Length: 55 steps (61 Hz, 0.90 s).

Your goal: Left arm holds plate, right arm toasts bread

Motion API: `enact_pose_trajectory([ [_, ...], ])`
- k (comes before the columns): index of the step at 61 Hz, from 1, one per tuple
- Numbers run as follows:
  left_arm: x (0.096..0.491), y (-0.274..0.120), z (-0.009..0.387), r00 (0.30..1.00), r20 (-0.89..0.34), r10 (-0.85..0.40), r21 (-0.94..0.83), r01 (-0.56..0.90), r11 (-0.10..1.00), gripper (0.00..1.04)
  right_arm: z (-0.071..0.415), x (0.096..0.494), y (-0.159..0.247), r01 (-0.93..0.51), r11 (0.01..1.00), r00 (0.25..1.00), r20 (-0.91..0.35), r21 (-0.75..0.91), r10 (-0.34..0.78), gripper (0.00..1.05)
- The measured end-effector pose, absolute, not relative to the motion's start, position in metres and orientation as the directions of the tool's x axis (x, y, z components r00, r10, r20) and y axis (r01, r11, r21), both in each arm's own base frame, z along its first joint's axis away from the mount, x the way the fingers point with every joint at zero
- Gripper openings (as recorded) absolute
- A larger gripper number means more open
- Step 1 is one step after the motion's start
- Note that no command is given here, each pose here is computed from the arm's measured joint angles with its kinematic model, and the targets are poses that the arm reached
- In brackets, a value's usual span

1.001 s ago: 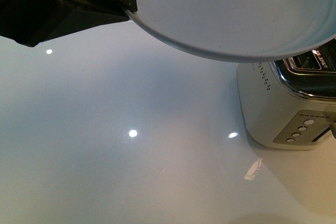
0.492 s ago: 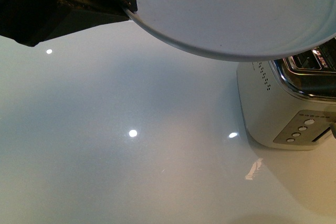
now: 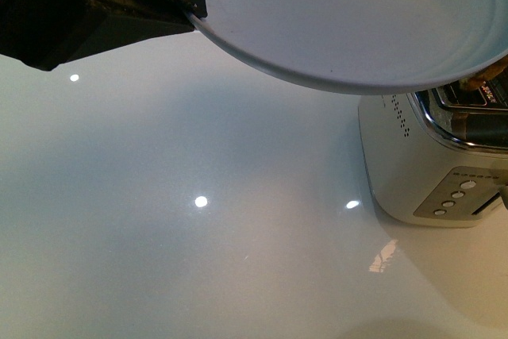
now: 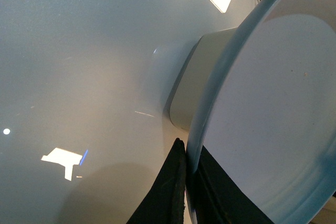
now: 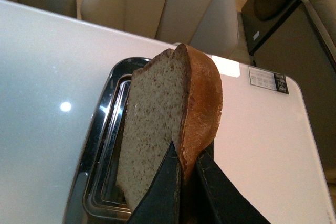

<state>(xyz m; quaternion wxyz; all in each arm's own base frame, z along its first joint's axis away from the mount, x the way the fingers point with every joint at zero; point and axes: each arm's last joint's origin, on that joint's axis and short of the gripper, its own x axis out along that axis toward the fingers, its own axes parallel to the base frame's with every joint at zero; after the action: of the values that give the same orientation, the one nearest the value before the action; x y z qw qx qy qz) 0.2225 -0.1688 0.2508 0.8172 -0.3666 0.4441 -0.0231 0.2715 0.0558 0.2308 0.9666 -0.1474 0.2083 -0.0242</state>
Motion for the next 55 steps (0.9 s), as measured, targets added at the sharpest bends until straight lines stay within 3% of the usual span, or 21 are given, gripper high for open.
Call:
enact_pose_trajectory([
  [55,0.222,-0.169,0.251,0.606,-0.707,-0.365,-0.622,-0.287,0.728,0.03,0.178,0.313,0.060,-0.082,0.927,0.824,-0.548,-0.365,-0.143,0.03],
])
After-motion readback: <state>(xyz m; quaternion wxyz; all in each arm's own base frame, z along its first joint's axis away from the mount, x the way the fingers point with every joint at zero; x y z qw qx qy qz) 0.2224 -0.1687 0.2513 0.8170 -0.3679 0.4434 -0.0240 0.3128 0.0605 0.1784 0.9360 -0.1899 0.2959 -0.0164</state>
